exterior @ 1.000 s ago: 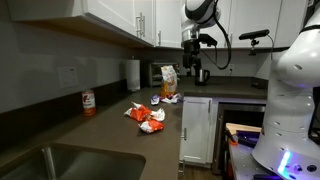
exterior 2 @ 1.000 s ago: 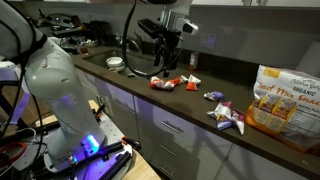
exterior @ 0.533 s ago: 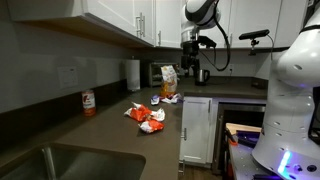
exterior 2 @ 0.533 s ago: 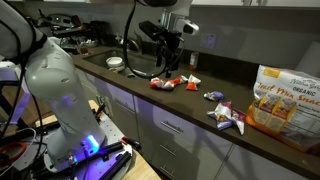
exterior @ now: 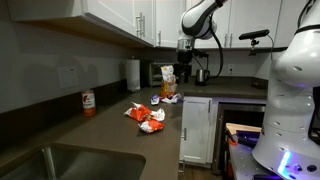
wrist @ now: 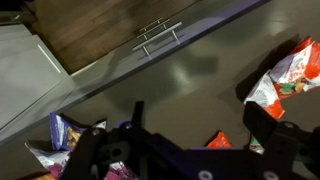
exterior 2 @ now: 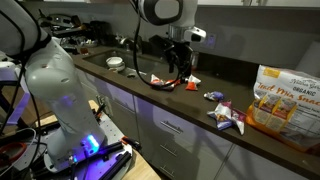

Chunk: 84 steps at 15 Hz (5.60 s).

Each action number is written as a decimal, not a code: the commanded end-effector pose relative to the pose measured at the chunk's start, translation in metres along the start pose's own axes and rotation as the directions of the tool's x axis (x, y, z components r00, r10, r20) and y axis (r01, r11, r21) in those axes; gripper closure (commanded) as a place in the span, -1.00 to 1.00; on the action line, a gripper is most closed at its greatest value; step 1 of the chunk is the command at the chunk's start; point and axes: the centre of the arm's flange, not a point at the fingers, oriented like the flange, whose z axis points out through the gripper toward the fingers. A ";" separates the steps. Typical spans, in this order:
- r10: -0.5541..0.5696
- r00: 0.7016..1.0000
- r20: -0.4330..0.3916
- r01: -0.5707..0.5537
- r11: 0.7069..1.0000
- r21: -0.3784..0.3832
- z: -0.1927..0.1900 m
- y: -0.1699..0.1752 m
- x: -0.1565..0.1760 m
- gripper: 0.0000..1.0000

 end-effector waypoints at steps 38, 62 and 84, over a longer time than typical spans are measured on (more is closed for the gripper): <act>-0.180 0.982 -0.054 0.140 0.894 -0.426 0.161 0.096 0.111 0.42; -0.104 0.973 0.206 0.115 0.993 -0.040 0.069 -0.026 0.078 0.90; -0.152 0.988 0.007 0.151 0.981 -0.119 0.021 -0.006 0.082 -1.00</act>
